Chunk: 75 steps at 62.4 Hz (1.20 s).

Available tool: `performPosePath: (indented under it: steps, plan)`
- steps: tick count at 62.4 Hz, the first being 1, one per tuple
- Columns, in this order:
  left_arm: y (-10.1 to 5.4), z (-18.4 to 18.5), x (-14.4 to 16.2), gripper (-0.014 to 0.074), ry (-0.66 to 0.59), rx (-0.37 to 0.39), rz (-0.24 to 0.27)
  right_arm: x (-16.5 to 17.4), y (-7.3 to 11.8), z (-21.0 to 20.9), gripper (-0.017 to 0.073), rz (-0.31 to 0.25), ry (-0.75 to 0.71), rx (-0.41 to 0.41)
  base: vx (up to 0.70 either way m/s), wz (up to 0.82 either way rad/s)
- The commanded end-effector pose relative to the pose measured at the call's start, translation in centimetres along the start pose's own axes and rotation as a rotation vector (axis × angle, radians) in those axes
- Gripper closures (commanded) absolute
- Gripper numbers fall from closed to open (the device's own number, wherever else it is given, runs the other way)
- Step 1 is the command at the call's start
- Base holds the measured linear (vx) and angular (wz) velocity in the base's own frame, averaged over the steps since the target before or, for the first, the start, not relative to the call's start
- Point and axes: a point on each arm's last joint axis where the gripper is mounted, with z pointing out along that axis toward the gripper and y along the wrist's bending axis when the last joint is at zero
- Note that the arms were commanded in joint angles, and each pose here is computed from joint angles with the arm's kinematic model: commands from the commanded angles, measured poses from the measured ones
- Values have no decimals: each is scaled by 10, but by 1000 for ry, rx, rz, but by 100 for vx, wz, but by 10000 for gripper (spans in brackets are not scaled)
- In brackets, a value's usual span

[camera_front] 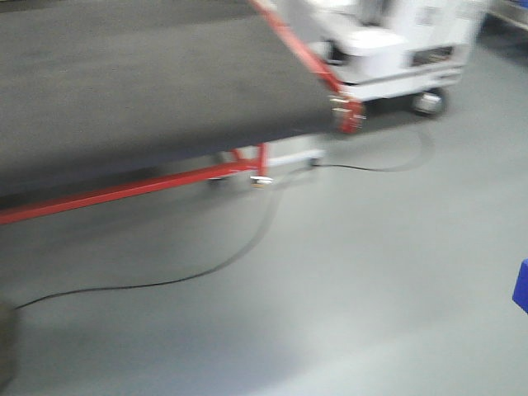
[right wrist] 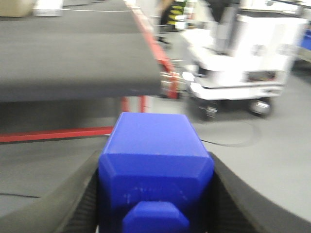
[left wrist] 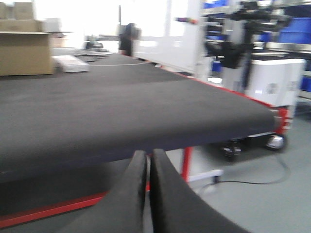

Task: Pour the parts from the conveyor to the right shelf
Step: 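Drive the base away from the conveyor holding the block in the right gripper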

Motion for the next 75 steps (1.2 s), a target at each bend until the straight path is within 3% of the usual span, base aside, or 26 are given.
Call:
performPosePath:
  steps: [1,75]
  plan:
    - [0,0,3,599,-58,0,-9,-15,-1,-2,564,-4,-95,16,-21,-100]
    - [0,0,3,599,-58,0,-9,-15,-1,-2,564,-4,-98,16,-18,-82]
